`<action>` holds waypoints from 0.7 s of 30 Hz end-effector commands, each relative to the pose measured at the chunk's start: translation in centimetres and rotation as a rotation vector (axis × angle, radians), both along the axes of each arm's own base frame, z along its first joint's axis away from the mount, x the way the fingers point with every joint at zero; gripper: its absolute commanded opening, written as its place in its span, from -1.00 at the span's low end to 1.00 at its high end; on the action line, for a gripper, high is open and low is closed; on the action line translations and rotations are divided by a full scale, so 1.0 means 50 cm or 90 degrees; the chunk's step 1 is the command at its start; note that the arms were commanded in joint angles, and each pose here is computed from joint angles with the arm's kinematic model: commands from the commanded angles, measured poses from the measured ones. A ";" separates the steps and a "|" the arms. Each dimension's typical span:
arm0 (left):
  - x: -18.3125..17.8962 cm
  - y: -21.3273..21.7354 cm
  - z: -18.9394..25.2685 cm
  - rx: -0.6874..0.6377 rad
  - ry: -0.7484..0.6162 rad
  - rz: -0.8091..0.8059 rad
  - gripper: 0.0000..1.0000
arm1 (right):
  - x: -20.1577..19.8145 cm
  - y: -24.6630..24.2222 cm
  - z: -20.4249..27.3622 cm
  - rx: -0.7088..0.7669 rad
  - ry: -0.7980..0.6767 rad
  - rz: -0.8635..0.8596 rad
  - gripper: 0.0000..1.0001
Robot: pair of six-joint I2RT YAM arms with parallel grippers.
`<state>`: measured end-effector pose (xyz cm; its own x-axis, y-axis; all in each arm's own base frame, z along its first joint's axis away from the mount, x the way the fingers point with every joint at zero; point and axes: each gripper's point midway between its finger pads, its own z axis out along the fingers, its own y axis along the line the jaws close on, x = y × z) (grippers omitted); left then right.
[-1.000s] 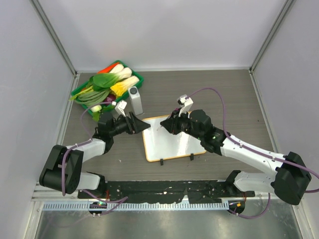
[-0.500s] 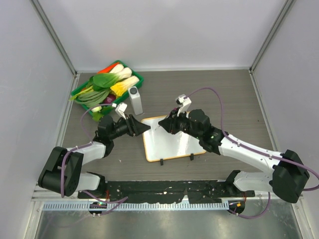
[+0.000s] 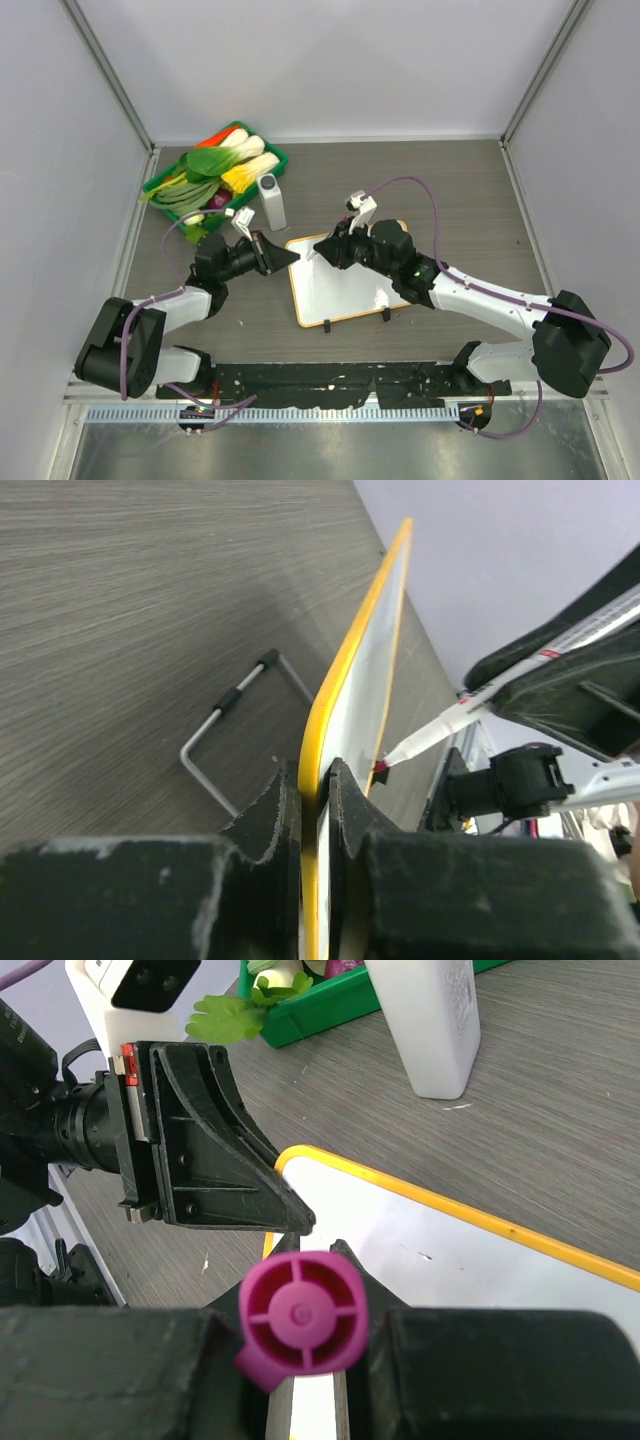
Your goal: Write a sentence on the whiteboard
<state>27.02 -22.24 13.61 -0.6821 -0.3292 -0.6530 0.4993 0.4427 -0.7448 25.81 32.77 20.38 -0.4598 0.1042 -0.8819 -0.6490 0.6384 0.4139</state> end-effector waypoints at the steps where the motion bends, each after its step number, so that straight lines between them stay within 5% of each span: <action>1: 0.003 0.001 0.001 0.019 -0.025 0.001 -0.94 | 0.010 0.025 0.067 0.030 -0.078 0.007 -0.98; 21: 0.008 0.006 -0.012 0.040 -0.011 0.011 -1.00 | -0.016 0.045 0.029 -0.014 -0.085 0.029 -0.97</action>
